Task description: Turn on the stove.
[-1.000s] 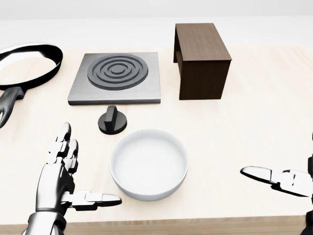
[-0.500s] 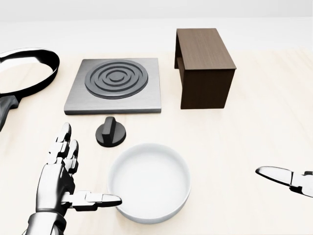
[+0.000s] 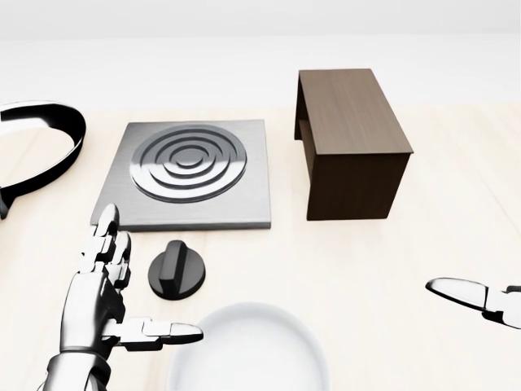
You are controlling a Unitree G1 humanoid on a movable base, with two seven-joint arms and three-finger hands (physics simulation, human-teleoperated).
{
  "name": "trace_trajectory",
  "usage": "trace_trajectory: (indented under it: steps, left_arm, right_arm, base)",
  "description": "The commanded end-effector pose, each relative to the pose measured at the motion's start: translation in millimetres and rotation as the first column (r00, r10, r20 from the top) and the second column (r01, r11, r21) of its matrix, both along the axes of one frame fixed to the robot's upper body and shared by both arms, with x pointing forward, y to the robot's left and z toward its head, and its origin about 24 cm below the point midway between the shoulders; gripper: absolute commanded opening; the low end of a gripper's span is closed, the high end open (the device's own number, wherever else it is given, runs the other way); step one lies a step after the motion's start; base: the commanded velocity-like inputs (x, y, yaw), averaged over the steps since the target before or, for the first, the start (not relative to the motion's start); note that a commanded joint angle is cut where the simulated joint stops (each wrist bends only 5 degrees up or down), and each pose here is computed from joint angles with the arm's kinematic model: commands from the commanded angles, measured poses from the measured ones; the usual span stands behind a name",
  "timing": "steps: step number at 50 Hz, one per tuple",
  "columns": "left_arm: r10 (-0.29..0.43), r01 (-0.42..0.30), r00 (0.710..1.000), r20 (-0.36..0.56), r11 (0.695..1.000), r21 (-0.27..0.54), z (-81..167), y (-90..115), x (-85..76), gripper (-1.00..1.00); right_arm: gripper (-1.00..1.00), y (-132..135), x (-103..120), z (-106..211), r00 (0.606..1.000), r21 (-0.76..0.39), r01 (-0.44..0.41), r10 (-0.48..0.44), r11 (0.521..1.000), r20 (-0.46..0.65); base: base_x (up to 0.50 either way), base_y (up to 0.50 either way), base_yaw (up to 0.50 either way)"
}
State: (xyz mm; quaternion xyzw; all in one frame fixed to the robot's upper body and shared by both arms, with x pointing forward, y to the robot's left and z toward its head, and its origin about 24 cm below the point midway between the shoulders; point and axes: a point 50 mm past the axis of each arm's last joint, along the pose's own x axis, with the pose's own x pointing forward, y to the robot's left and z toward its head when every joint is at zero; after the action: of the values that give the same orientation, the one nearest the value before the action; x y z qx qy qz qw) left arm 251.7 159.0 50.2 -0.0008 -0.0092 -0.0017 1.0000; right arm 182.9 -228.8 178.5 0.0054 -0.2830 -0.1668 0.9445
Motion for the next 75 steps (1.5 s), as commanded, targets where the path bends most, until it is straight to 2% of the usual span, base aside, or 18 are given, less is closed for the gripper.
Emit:
trace_trajectory:
  steps: [1, 26, 31, 44, 52, 58, 75]
  left_arm:
    - [0.0, 0.0, 1.0, 0.0, 1.0, -0.001, 0.7, 0.1, -0.7, 1.0]
    - [-0.002, 0.002, 1.0, -0.002, 1.0, -0.002, -0.8, -0.2, 0.8, 1.0]
    - [-0.003, 0.003, 1.0, -0.011, 1.0, 0.005, 0.8, -0.8, 9.9, 1.0]
    - [-0.016, 0.015, 0.994, -0.109, 1.0, -0.006, -29.4, 0.0, 19.3, 1.0]
    - [-0.027, 0.026, 0.989, -0.146, 1.0, -0.008, -44.1, -1.3, 16.9, 1.0]
    - [-0.053, 0.048, 0.987, -0.153, 0.998, -0.035, -39.4, -5.5, 14.0, 1.0]
    - [-0.072, 0.069, 0.984, -0.163, 0.997, -0.025, -45.8, -12.4, 7.6, 1.0]
  right_arm:
    - [1.0, 0.2, 0.2, -0.6, 1.0, 0.001, -0.002, 0.002, 1.0, -0.003]
    - [1.0, 0.0, -0.2, -0.5, 1.0, 0.006, -0.005, 0.005, 1.0, 0.0]
    - [1.0, 0.8, -0.1, -0.2, 1.0, 0.006, -0.008, 0.008, 1.0, 0.001]
    - [1.0, 1.4, -0.3, 0.6, 1.0, 0.006, -0.012, 0.012, 1.0, 0.006]
    - [1.0, 1.3, -1.3, 0.3, 1.0, 0.007, -0.013, 0.013, 1.0, 0.005]
    - [1.0, 2.1, -0.3, -0.7, 1.0, 0.006, -0.016, 0.016, 1.0, -0.001]
    - [1.0, 2.6, -1.1, -0.8, 1.0, 0.007, -0.019, 0.019, 1.0, 0.0]
  base:
    - [0.33, 0.0, 0.0]
    - [0.31, 0.0, 0.0]
    - [0.0, 0.0, 0.0]
    - [0.0, 0.0, 0.0]
    - [0.0, 0.0, 0.0]
    - [0.0, 0.0, 0.0]
    - [0.0, 0.0, 0.0]
